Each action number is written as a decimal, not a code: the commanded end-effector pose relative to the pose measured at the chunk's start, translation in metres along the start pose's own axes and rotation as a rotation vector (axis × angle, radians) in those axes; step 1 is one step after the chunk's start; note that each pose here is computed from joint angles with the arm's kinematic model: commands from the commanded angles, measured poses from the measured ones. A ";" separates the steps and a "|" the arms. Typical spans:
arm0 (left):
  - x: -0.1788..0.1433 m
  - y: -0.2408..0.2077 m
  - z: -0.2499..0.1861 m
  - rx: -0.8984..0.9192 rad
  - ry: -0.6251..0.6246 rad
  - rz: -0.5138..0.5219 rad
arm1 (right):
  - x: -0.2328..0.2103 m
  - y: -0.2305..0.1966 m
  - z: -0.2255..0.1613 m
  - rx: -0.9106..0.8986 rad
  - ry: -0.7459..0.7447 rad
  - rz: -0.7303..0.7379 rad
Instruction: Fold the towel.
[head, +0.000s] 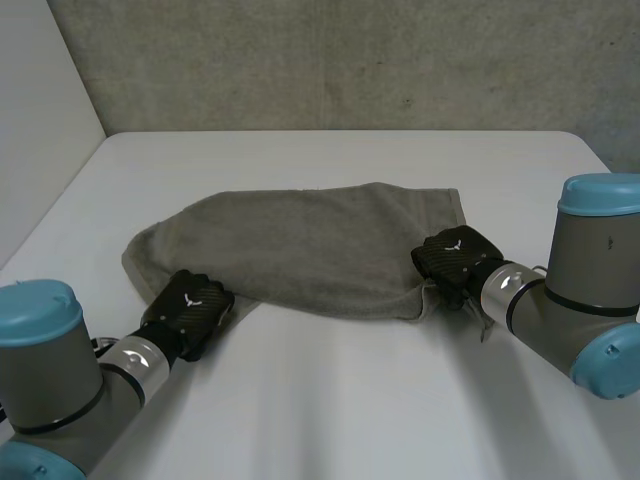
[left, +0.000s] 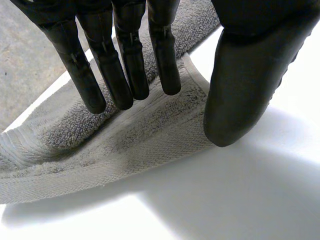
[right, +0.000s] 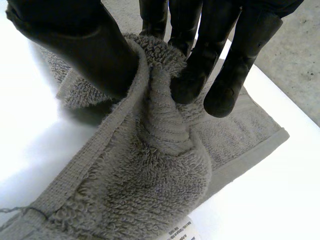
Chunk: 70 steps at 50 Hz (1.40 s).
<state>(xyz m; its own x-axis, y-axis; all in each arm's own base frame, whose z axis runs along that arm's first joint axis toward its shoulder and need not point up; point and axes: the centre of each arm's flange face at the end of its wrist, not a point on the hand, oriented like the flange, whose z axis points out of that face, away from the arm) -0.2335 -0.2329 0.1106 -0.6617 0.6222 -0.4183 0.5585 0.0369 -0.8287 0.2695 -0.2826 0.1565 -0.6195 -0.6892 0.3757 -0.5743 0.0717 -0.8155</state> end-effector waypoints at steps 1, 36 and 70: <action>-0.003 -0.004 -0.005 -0.063 0.033 -0.027 | -0.001 0.001 0.000 -0.004 -0.003 0.000; -0.010 0.001 0.013 -0.087 0.011 -0.066 | -0.003 0.006 0.003 -0.017 -0.010 0.001; -0.051 -0.049 0.004 0.104 -0.130 -0.131 | 0.017 -0.023 -0.017 0.023 0.036 0.002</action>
<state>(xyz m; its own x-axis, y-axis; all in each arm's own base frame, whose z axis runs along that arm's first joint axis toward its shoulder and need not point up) -0.2354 -0.2600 0.1516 -0.7550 0.5567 -0.3466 0.4513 0.0575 -0.8905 0.2673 -0.2843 0.1630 -0.6249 -0.6831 0.3781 -0.5739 0.0735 -0.8156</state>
